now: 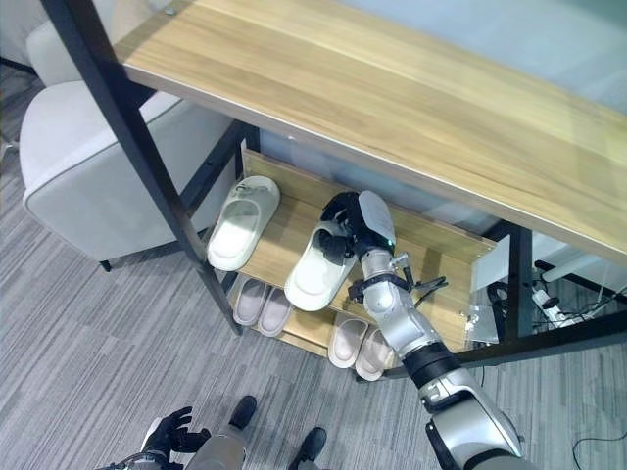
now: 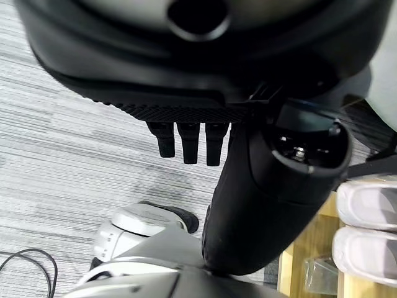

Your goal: Arrange the slippers neatly on the shoe rack.

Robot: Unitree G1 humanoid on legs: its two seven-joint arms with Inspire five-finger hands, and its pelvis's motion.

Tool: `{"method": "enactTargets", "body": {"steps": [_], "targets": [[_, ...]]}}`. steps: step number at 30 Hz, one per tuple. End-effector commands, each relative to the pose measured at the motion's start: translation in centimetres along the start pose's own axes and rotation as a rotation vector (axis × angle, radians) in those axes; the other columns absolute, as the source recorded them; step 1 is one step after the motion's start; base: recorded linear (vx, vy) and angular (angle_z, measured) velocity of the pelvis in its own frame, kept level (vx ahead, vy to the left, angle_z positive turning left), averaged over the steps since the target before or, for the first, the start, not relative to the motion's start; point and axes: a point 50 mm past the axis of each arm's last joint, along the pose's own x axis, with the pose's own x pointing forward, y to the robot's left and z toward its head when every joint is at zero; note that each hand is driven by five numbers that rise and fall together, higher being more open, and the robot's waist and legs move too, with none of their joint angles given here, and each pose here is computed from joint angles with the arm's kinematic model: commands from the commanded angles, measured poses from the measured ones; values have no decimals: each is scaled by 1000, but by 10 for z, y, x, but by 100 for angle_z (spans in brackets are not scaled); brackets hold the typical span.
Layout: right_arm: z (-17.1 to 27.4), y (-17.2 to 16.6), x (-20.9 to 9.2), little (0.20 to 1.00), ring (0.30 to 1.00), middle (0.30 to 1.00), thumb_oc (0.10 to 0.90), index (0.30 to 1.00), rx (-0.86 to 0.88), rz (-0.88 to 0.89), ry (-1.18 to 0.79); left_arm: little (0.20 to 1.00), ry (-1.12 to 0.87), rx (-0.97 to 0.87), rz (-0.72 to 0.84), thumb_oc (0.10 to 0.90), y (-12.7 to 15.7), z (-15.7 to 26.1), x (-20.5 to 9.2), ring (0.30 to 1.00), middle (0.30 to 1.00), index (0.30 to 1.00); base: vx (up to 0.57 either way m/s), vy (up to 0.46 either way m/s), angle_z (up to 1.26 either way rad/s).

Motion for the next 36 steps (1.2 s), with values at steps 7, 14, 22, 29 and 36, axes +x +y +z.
{"method": "enactTargets", "body": {"steps": [7,14,22,29,36], "targets": [[59,-67,44,300,300,300,400,300,-34,-279,-251,900,-47,64,-31,800,-7,7,1,900,900,900,7,-5,14],[58,-72,51,900,900,900,800,900,-59,-283,-226,900,-74,52,-25,800,-7,15,3,900,900,900,2,6,9],[60,-60,48,900,900,900,800,900,-45,-236,-237,900,-74,52,-35,800,-11,17,3,900,900,900,-2,0,5],[65,-53,41,900,900,900,800,900,-35,-189,-280,900,-61,51,-38,800,-11,14,3,900,900,900,0,3,-1],[67,-36,21,900,900,900,800,900,105,-134,-303,900,-27,46,-42,800,-13,6,1,900,900,900,-10,8,-9]]}}
